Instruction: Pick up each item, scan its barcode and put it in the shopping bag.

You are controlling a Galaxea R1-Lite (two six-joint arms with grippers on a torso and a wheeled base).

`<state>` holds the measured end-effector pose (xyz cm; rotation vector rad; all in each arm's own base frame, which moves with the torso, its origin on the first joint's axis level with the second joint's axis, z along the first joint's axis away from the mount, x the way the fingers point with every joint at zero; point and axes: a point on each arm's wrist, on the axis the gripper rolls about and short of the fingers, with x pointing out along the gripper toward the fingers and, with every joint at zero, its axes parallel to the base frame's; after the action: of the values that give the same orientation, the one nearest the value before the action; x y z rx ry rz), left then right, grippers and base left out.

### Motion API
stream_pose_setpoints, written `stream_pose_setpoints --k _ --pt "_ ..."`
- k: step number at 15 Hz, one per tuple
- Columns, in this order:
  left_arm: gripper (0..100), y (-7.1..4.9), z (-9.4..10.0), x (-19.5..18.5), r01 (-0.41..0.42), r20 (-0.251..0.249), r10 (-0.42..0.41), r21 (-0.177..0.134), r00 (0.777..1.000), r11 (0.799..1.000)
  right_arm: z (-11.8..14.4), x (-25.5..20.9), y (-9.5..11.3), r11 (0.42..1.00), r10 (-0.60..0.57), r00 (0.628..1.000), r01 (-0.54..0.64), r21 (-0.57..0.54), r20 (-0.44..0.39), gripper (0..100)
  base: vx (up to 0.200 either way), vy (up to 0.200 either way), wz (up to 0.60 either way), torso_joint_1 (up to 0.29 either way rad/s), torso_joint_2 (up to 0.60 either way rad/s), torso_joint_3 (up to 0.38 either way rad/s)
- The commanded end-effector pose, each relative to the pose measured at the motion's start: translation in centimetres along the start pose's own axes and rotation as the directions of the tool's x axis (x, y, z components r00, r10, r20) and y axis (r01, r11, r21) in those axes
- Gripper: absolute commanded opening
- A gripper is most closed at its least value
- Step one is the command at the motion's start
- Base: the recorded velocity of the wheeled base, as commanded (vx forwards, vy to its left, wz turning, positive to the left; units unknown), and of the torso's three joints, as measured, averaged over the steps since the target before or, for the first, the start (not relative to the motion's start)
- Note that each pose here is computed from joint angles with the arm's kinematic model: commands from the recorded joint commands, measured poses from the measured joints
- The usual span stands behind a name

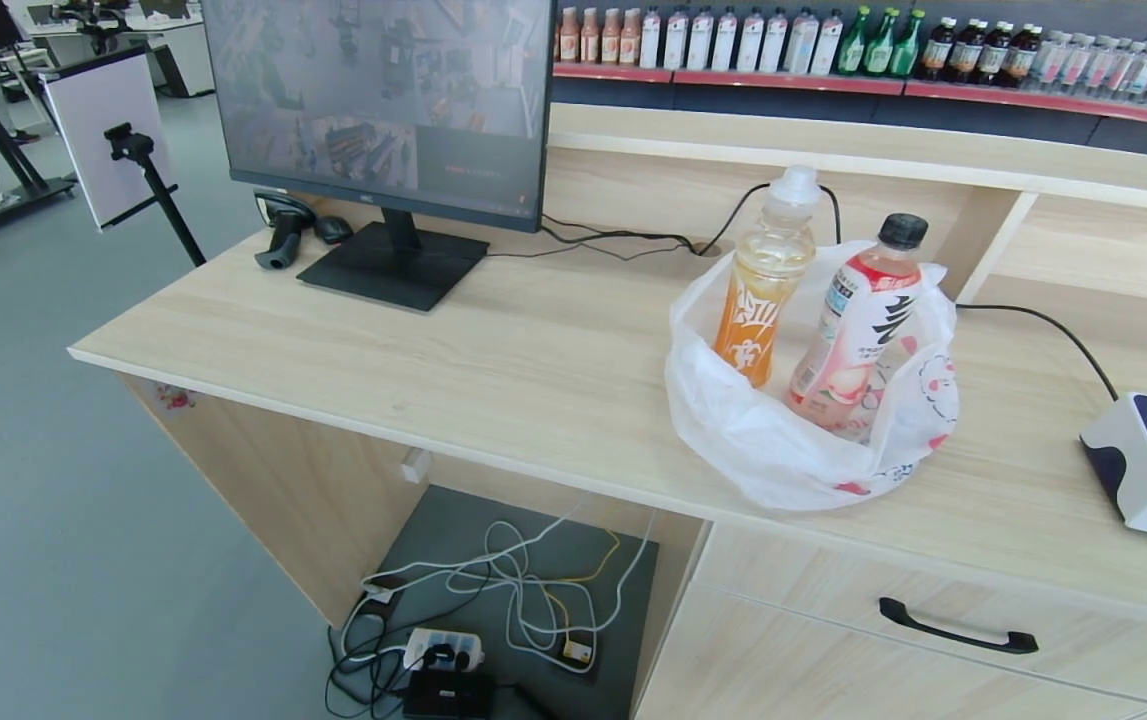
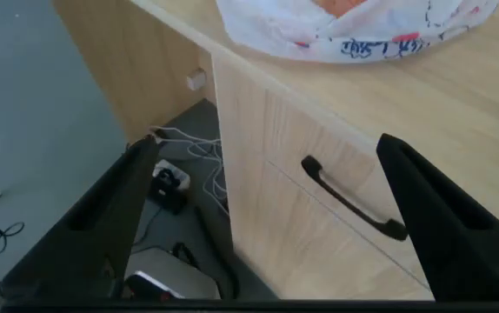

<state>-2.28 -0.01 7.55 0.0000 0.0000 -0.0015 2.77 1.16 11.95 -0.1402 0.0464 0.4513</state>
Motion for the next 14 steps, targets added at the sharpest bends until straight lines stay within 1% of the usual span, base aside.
stream_pose_setpoints --k 1,2,4,5,6,8,9,10,11,12,14 --pt "0 0.0 0.0 0.0 0.0 0.0 0.0 0.0 1.0 1.0 -3.0 -3.8 1.2 0.999 -0.028 0.997 0.03 -0.03 0.068 100 0.0 0.0 0.0 0.0 0.0 0.0" --pt "0 0.0 0.0 0.0 0.0 0.0 0.0 0.0 1.0 1.0 -3.8 -4.2 1.4 0.999 -0.038 0.998 0.039 -0.024 0.04 100 0.0 0.0 0.0 0.0 0.0 0.0" --pt "0 0.0 0.0 0.0 0.0 0.0 0.0 0.0 1.0 1.0 -4.0 -4.1 1.4 0.998 -0.06 0.998 0.061 -0.019 0.018 100 0.0 0.0 0.0 0.0 0.0 0.0" --pt "0 0.0 0.0 0.0 0.0 0.0 0.0 0.0 1.0 1.0 -3.9 -3.9 1.5 0.988 -0.154 0.988 0.154 -0.002 -0.014 100 0.0 0.0 0.0 0.0 0.0 0.0" --pt "0 0.0 0.0 0.0 0.0 0.0 0.0 -0.002 1.0 1.0 -3.9 -3.7 1.5 0.968 -0.246 0.968 0.248 0.038 -0.047 100 0.0 0.0 0.0 0.0 0.0 0.0" --pt "0 0.0 0.0 0.0 0.0 0.0 0.0 -0.002 1.0 1.0 -3.9 -3.4 1.6 0.943 -0.312 0.946 0.319 0.094 -0.081 100 0.0 0.0 0.0 0.0 0.0 0.0" --pt "0 0.0 0.0 0.0 0.0 0.0 0.0 -0.002 1.0 1.0 -3.8 -3.6 1.6 0.953 -0.283 0.957 0.288 0.092 -0.061 100 0.0 0.0 0.0 0.0 0.0 0.0" --pt "0 0.0 0.0 0.0 0.0 0.0 0.0 -0.003 1.0 1.0 -4.0 -4.3 2.0 0.969 -0.24 0.97 0.238 0.061 0.039 100 0.0 0.0 0.0 0.0 0.0 0.0" --pt "0 0.0 0.0 0.0 0.0 0.0 0.0 -0.003 1.0 1.0 -4.1 -4.6 2.1 0.971 -0.239 0.967 0.238 0.027 0.083 100 0.0 0.0 0.0 0.0 0.0 0.0" --pt "0 0.0 0.0 0.0 0.0 0.0 0.0 -0.003 1.0 1.0 -4.1 -4.6 2.1 0.97 -0.24 0.967 0.242 -0.01 0.089 100 0.0 0.0 0.0 0.0 0.0 0.0" --pt "0 0.0 0.0 0.0 0.0 0.0 0.0 -0.002 1.0 1.0 -4.1 -4.6 2.1 0.964 -0.265 0.961 0.267 -0.011 0.083 100 0.0 0.0 0.0 0.0 0.0 0.0"
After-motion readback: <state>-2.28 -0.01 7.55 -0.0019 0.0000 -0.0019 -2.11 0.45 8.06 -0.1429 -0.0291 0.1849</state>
